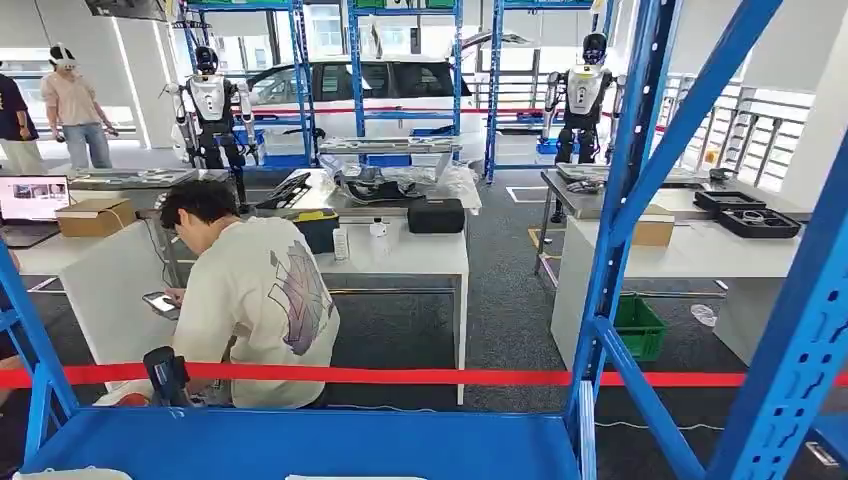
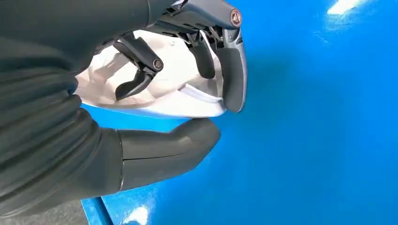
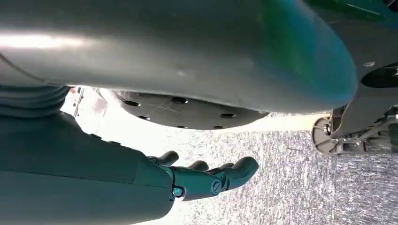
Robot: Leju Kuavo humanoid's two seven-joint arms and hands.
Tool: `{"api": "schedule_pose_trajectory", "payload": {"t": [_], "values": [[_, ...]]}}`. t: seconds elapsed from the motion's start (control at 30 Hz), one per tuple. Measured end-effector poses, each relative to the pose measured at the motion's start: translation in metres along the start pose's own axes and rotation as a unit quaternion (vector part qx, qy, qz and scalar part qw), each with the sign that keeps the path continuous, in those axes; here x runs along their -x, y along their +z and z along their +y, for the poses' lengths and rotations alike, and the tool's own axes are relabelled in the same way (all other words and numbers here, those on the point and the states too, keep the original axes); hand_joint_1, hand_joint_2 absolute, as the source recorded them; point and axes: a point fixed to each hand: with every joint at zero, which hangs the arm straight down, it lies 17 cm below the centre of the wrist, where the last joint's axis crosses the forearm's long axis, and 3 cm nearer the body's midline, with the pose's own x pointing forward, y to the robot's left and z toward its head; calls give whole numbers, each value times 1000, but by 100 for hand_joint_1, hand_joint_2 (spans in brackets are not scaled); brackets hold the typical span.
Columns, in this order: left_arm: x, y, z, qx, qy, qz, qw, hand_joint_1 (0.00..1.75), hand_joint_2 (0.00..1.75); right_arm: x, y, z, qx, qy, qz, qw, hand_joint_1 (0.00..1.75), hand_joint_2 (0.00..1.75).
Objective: Take the parts from the cabinet and place them on the table.
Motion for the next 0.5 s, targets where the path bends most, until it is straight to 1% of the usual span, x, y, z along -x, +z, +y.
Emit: {"api": "schedule_pose_trajectory", "payload": {"t": [0.23,0.33,0.43,0.5], "values": [[-2,0,3,-5,-4,-8,1000,175,175,0,0,0,0,-2,0,1000,0,0],[-1,-1,9,-20,-15,-7,1000,175,175,0,0,0,0,-4,0,1000,0,0],[0,-2,21,-53,-28,-3,998,175,175,-1,0,0,0,-7,-2,1000,0,0],[-3,-4,38,-101,-43,3,994,175,175,-2,0,0,0,-10,-5,1000,0,0]]}}
